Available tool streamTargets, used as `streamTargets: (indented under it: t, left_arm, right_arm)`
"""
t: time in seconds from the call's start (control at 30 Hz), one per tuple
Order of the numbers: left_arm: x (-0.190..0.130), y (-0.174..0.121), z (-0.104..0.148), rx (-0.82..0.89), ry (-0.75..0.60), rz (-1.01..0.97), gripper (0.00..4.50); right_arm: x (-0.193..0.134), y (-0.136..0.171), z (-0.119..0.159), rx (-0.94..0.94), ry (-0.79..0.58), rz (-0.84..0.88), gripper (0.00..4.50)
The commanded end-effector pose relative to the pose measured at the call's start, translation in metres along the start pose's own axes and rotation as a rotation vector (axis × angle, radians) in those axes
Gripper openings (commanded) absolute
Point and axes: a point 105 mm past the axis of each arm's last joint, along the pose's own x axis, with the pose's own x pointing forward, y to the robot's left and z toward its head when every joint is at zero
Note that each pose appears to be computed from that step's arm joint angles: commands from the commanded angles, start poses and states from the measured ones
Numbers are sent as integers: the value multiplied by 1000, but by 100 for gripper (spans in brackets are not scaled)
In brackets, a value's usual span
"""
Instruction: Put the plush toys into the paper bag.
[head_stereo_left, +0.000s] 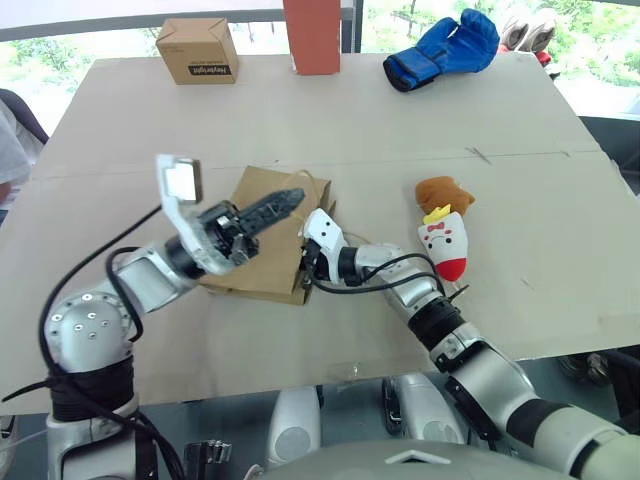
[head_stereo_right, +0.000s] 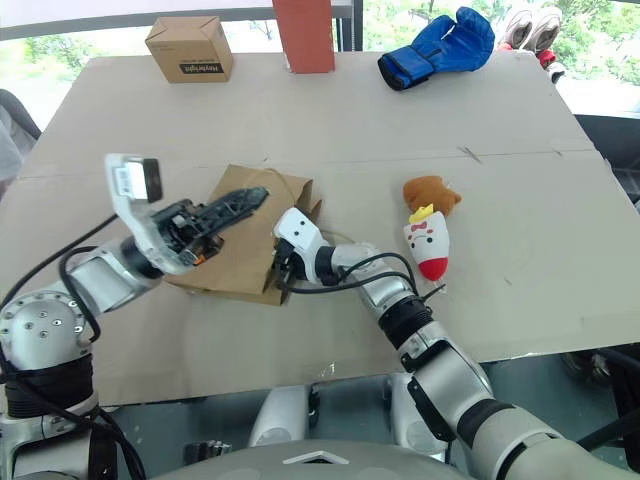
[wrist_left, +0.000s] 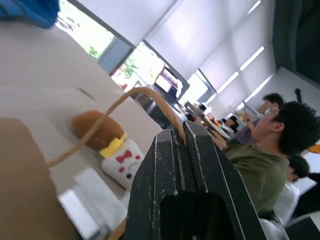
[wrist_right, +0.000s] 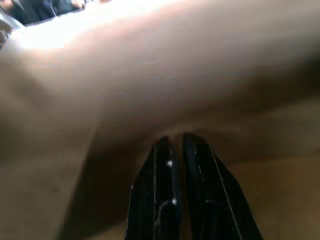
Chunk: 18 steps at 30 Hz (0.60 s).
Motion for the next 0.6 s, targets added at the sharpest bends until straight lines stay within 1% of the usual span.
streamTargets:
  t: [0.03,0.1,0.17,0.3,0.43,0.47,0.5,0.53,0.57,0.6]
  left_arm:
    - [-11,-7,34,100,-86,35,0]
    - [-18,-4,45,141,-104,81,0]
    - [-22,-4,50,154,-117,103,0]
    - [-21,-9,45,130,-131,96,0]
    - [-18,-10,42,108,-170,87,0]
    - [-16,-11,43,91,-183,78,0]
    - [-15,-12,43,77,-192,65,0]
    - [-13,-12,43,69,-198,56,0]
    - [-11,-13,42,58,-201,47,0]
    - [-7,-13,38,48,-194,34,0]
  right_arm:
    - [-3,2,-30,-6,102,-12,12]
    - [-7,-1,-32,-16,102,-28,12]
    - [-12,-6,-29,-24,87,-56,12]
    - [-28,-18,-17,-39,50,-104,12]
    - [-45,-15,-4,8,15,-56,12]
    - [-51,-17,2,4,3,-72,12]
    - [-61,-20,11,-4,-22,-85,63]
    - [-68,-21,18,-10,-37,-93,80]
    - [-76,-23,26,2,-62,-111,132]
    - [-90,-24,42,-6,-107,-145,178]
